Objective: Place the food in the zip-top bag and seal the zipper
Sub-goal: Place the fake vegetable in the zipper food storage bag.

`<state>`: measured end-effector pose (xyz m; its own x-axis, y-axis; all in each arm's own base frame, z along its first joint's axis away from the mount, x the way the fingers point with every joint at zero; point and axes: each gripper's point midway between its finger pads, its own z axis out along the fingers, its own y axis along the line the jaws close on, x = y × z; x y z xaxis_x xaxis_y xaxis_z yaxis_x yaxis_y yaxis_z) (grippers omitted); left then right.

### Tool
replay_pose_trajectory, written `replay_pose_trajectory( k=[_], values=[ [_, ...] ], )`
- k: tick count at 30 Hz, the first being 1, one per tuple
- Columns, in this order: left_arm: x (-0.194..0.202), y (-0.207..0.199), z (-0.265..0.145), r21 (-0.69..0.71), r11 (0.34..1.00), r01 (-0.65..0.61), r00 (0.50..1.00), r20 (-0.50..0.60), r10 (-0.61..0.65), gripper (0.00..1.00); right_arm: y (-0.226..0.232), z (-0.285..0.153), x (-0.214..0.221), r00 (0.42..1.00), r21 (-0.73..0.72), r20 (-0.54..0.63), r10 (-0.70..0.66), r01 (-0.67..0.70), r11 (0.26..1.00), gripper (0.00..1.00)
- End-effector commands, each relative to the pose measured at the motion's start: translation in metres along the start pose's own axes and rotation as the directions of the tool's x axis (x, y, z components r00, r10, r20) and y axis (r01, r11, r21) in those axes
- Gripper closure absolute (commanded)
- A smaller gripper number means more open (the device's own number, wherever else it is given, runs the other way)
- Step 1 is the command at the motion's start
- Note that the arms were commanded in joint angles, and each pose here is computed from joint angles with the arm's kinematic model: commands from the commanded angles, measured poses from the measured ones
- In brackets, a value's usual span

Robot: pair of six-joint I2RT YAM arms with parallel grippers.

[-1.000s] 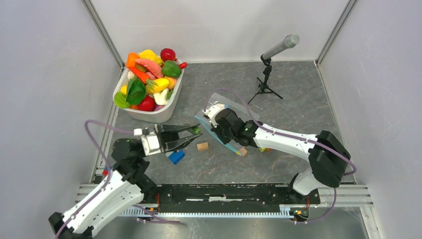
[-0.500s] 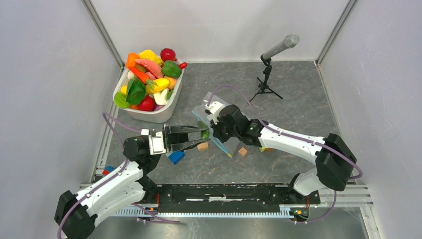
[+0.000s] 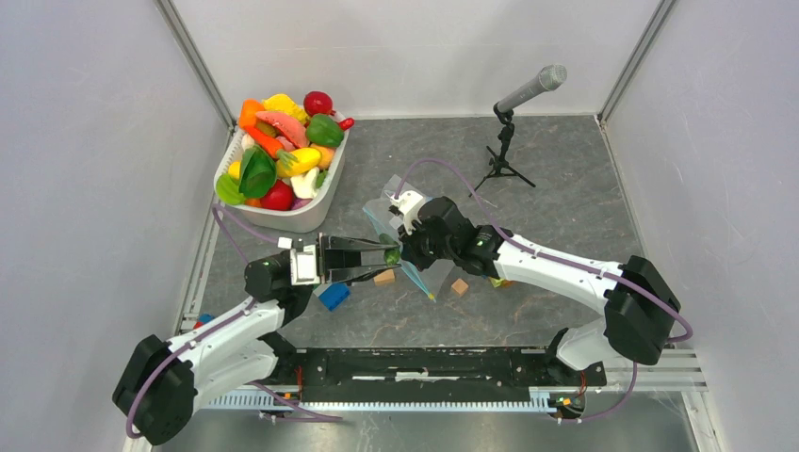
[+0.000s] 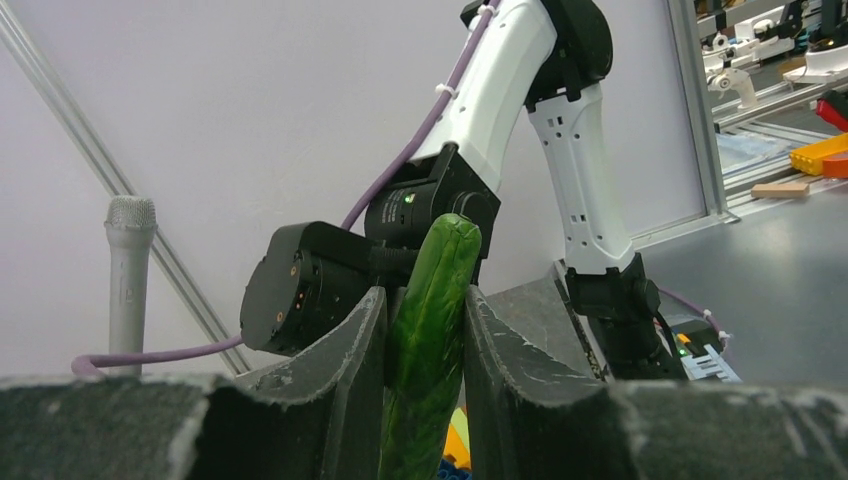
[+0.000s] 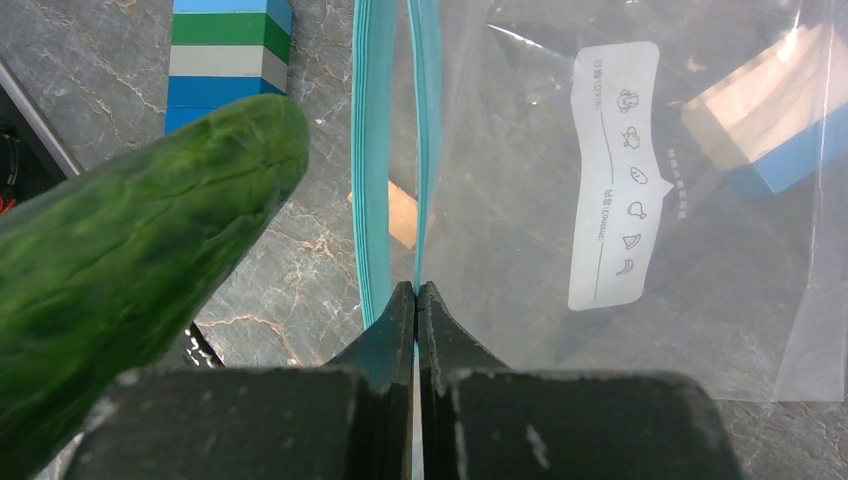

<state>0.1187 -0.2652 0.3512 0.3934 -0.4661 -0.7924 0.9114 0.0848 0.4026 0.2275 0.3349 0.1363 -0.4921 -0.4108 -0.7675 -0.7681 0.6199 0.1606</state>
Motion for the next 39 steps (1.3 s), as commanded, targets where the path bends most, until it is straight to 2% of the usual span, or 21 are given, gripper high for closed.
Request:
replay_pose_trajectory(
  k=[1, 16, 27, 31, 34, 37, 39],
  values=[
    [-0.008, -0.002, -0.001, 0.016, 0.999, -0.029, 0.999, 0.042, 0.028, 0.98, 0.007, -0.012, -0.028, 0.997, -0.03, 0.079, 0.006, -0.004, 1.0, 1.0],
    [0.024, 0.015, -0.013, -0.026, 1.0, 0.018, 1.0, -0.025, -0.018, 0.98, 0.02, -0.028, -0.045, 0.992, -0.086, 0.128, 0.012, -0.001, 0.996, 1.0],
    [0.03, 0.016, -0.01, 0.051, 0.998, 0.027, 0.997, -0.072, -0.023, 0.96, 0.037, -0.064, -0.067, 0.981, -0.161, 0.195, 0.015, 0.017, 0.987, 1.0],
    [0.049, 0.019, -0.01, 0.096, 0.993, 0.072, 0.978, -0.201, -0.052, 0.95, 0.033, -0.082, -0.077, 0.975, -0.153, 0.222, 0.017, 0.018, 0.988, 1.0],
    [0.054, 0.025, -0.013, 0.112, 0.994, 0.003, 0.955, -0.294, 0.03, 0.94, 0.03, -0.095, -0.083, 0.97, -0.144, 0.243, 0.013, 0.023, 0.989, 1.0],
    [0.067, 0.026, -0.017, 0.123, 0.992, -0.009, 0.908, -0.415, 0.06, 0.93, 0.026, -0.104, -0.089, 0.964, -0.131, 0.266, 0.01, 0.026, 0.991, 1.0],
    [0.078, 0.026, -0.021, 0.123, 0.992, 0.026, 0.875, -0.483, 0.037, 0.92, 0.023, -0.109, -0.093, 0.96, -0.125, 0.279, 0.01, 0.027, 0.992, 1.0]
  ],
)
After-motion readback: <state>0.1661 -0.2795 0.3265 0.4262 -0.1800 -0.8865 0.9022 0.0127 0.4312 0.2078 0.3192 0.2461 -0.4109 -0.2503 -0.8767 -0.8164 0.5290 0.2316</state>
